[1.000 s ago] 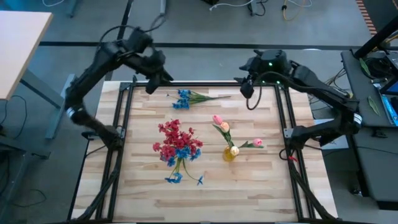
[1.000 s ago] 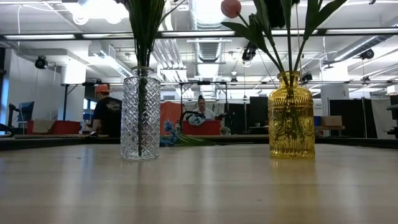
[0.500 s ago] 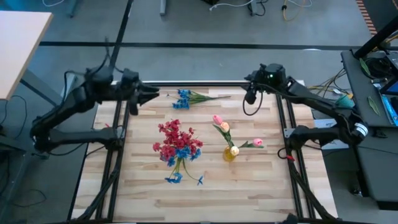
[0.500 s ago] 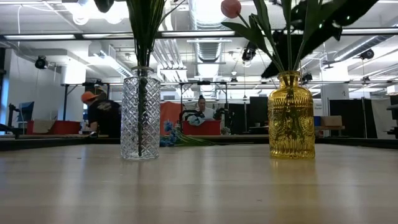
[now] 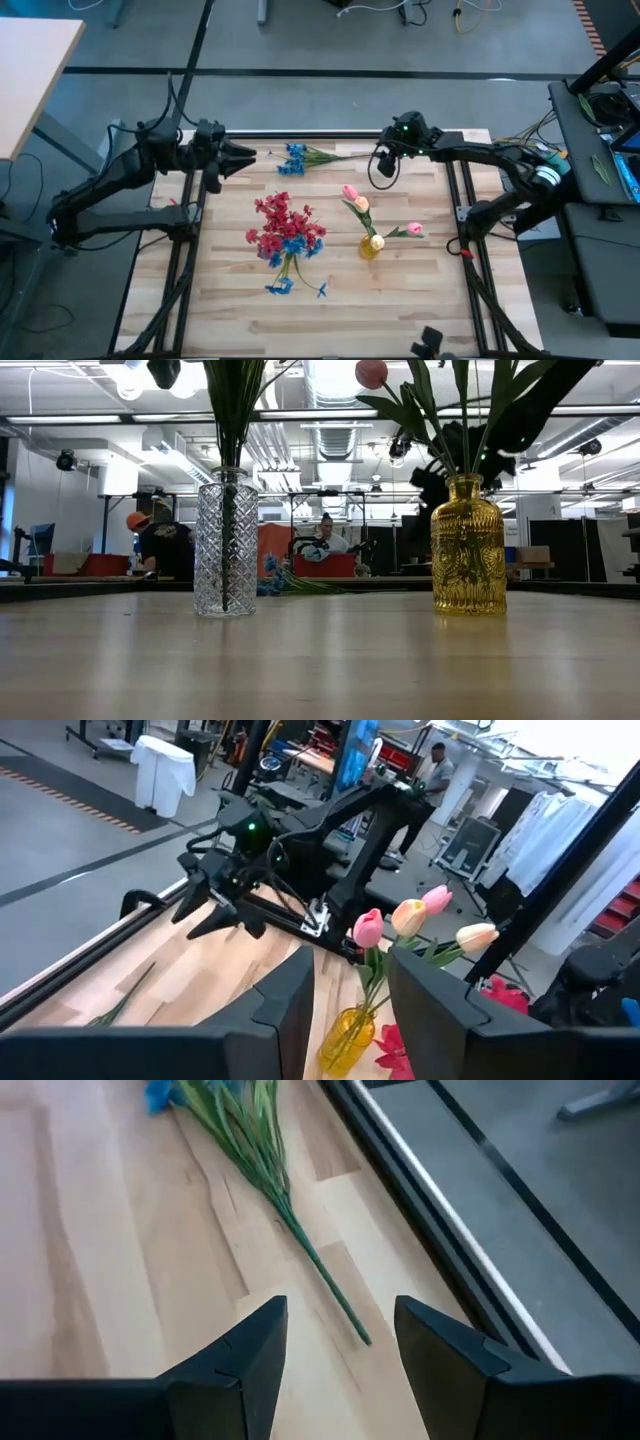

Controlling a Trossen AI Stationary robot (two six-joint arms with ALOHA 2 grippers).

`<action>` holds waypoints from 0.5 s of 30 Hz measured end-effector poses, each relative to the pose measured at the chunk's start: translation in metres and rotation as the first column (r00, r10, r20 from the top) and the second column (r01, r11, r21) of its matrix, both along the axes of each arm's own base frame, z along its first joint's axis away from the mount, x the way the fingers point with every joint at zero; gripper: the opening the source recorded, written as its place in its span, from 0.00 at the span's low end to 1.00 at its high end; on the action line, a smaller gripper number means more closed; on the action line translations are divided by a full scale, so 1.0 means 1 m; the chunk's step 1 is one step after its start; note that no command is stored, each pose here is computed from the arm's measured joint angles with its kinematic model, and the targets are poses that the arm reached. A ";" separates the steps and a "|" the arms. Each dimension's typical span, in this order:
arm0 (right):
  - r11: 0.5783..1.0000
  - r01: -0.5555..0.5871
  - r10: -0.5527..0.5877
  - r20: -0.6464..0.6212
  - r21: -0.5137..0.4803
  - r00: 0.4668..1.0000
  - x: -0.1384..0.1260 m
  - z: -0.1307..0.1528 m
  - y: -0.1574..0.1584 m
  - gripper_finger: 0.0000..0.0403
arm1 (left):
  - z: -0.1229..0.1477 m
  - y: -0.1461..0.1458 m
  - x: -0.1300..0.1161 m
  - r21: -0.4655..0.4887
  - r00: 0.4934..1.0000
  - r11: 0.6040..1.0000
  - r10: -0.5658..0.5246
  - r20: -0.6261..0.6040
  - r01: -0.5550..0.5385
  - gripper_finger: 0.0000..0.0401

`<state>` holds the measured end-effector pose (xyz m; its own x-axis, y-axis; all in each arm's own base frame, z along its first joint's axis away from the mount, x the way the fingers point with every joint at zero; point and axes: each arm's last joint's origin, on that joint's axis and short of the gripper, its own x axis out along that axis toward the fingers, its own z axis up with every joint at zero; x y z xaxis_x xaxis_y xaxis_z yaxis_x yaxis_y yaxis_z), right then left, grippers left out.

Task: Sort flowers into vase by color
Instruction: Put the blue flower into the transparent vase

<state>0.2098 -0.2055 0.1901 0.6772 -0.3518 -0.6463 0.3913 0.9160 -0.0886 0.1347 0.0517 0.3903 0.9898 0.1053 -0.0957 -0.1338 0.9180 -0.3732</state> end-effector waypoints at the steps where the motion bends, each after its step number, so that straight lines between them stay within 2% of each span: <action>1: 1.000 -0.004 0.004 -0.002 -0.001 1.000 0.002 -0.005 -0.002 0.44 | 0.000 0.000 0.000 0.001 1.000 1.000 -0.003 -0.004 0.003 0.28; 9: 0.999 -0.048 0.048 -0.083 0.003 0.995 0.010 -0.035 -0.010 0.42 | 0.001 -0.002 -0.001 0.019 0.999 0.999 -0.038 0.004 0.038 0.28; 15: 1.000 -0.029 0.030 -0.133 0.011 0.991 0.013 -0.050 -0.014 0.42 | 0.000 -0.002 0.001 0.052 0.999 0.998 -0.041 -0.002 0.041 0.28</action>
